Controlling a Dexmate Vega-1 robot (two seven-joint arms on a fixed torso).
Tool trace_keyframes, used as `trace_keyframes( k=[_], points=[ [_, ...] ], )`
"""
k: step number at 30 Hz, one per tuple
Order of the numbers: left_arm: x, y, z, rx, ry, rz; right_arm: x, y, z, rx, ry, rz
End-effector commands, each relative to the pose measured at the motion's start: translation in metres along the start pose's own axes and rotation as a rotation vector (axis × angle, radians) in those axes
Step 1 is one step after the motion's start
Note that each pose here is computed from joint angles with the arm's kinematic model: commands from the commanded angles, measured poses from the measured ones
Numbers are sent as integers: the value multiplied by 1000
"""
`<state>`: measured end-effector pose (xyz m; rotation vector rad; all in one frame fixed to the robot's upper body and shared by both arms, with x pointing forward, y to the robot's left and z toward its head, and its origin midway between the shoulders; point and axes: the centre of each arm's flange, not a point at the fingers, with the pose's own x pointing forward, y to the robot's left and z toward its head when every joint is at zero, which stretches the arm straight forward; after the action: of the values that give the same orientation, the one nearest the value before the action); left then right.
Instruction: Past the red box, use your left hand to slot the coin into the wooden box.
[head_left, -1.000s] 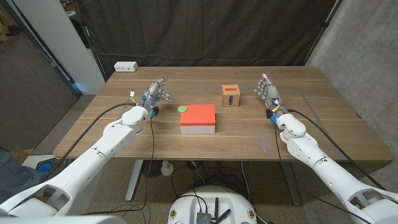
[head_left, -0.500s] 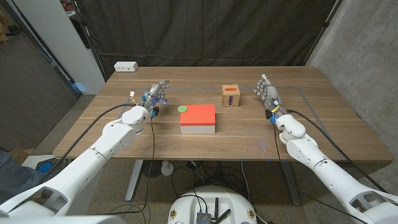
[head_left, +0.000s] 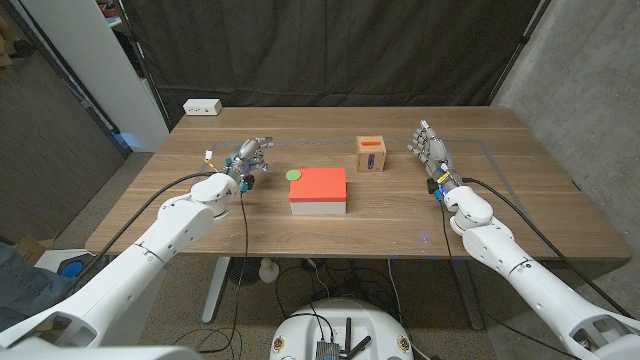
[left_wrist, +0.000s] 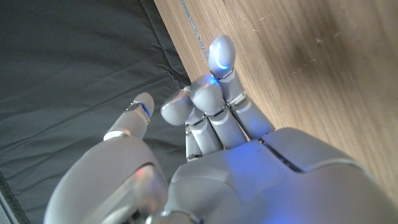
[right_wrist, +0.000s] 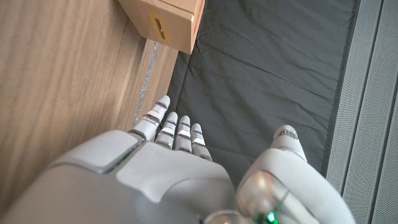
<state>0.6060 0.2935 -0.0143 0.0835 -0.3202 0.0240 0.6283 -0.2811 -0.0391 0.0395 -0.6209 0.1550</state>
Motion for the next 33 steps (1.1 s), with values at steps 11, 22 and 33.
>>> trace_keyframes(
  k=[11,22,33],
  points=[
    [-29,14,-3,17,109,-21,-13,5,13,-30,-13,-5],
    [-39,12,-5,32,148,-18,-14,-2,18,-36,-31,11],
    [-45,20,-5,58,209,-45,-18,-7,28,-79,-54,0]
  ],
)
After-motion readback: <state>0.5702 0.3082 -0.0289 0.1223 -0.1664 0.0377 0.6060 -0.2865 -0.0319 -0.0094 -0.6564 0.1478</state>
